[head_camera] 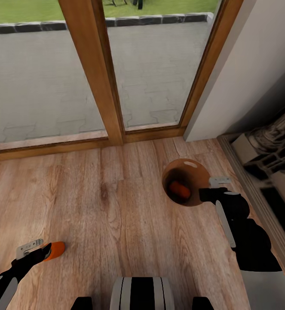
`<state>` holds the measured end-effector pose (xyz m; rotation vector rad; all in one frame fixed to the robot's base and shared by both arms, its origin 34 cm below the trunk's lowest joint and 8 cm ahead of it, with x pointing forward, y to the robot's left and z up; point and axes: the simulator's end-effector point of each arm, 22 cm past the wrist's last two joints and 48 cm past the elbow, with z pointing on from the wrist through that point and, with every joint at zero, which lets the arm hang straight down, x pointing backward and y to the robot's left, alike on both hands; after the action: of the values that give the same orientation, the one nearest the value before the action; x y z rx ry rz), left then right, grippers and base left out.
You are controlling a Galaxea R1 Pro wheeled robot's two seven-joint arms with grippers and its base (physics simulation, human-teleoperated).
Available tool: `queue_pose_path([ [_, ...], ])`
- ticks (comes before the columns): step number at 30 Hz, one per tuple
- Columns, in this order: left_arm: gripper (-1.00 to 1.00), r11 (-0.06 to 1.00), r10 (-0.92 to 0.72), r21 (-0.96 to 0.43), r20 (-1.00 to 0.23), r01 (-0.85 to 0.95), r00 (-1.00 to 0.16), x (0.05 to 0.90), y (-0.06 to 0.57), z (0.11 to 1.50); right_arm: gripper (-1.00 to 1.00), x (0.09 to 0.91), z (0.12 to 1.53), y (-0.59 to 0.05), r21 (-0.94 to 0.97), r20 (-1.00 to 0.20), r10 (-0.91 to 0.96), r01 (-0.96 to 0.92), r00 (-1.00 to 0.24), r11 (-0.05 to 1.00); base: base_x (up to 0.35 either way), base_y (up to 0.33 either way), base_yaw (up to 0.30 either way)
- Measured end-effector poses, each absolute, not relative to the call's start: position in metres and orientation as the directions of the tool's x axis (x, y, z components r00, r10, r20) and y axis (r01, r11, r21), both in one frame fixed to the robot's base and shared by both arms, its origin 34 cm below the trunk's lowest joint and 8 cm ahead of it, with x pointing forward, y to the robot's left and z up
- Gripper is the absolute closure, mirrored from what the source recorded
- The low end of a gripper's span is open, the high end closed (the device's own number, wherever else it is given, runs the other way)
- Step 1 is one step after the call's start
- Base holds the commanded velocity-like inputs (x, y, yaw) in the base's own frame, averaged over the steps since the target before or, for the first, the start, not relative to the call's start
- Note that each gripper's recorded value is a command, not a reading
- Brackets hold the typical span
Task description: Put the three can of soda from the living room inside the tash can in the kitchen.
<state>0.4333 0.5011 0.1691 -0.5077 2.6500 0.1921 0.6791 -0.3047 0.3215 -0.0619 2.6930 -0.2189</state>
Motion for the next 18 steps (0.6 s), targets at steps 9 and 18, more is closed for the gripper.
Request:
queue_pose_path([
  [9, -1.00, 0.923, -0.320, 0.055, -0.437, -0.380, -0.840, 0.4320, 0.5011, 0.1680, 1.00, 0.6782, 0.3196, -0.3046, -0.164, -0.417, -0.078, -0.010, -0.906, 0.986, 0.000, 0.000, 0.000],
  [18, -1.00, 0.923, -0.320, 0.059, -0.427, -0.380, -0.846, 0.4275, 0.5011, 0.1640, 1.00, 0.6753, 0.3125, -0.3040, -0.162, -0.406, -0.077, -0.011, -0.911, 0.987, 0.000, 0.000, 0.000],
])
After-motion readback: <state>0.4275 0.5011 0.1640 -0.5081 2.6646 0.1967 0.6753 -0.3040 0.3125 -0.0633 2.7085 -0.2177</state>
